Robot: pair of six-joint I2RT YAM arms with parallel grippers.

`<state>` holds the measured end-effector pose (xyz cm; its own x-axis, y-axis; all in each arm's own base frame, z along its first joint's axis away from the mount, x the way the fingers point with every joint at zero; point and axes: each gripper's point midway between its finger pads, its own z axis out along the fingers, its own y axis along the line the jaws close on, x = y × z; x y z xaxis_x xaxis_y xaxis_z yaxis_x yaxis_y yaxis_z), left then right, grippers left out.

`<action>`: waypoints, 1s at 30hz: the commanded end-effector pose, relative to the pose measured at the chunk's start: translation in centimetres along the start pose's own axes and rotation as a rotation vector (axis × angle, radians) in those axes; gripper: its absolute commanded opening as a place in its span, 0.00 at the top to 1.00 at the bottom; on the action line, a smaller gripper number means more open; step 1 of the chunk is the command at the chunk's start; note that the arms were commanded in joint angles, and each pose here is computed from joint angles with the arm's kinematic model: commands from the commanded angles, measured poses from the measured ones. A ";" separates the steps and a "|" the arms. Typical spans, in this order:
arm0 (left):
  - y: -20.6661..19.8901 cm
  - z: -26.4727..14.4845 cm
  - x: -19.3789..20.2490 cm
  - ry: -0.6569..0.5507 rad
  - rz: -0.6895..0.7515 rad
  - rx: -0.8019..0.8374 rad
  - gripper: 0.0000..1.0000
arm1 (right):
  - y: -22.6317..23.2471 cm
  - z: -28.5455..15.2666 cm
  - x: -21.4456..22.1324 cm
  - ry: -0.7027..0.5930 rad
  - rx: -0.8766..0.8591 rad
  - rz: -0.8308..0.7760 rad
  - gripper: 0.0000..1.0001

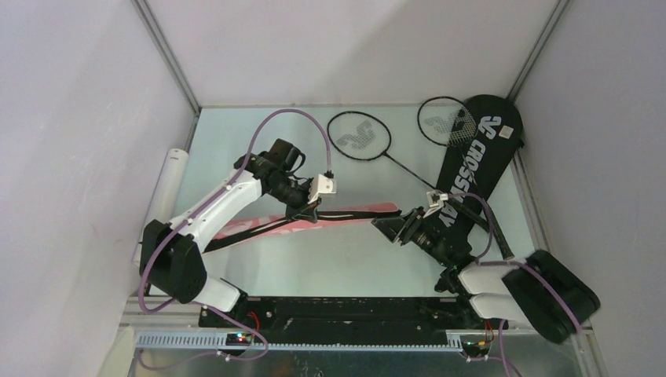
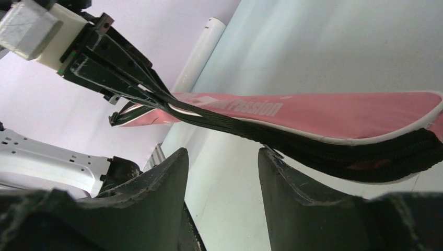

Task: Pack up the badminton gear
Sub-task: Adjust the racket bag.

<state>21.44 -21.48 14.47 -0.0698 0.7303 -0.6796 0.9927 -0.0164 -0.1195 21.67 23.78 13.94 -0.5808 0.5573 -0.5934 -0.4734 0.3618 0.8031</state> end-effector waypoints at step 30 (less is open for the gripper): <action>-0.6 0.5 -1.3 -0.036 0.014 0.054 1.00 | -1.8 2.7 -0.2 0.045 0.295 -0.324 0.43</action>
<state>21.39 -21.62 13.48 -0.0940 0.7436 -0.6620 0.9878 -0.0134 -0.1553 22.62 23.98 9.03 -0.5660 0.2869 -0.7729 -0.3828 0.7388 0.5546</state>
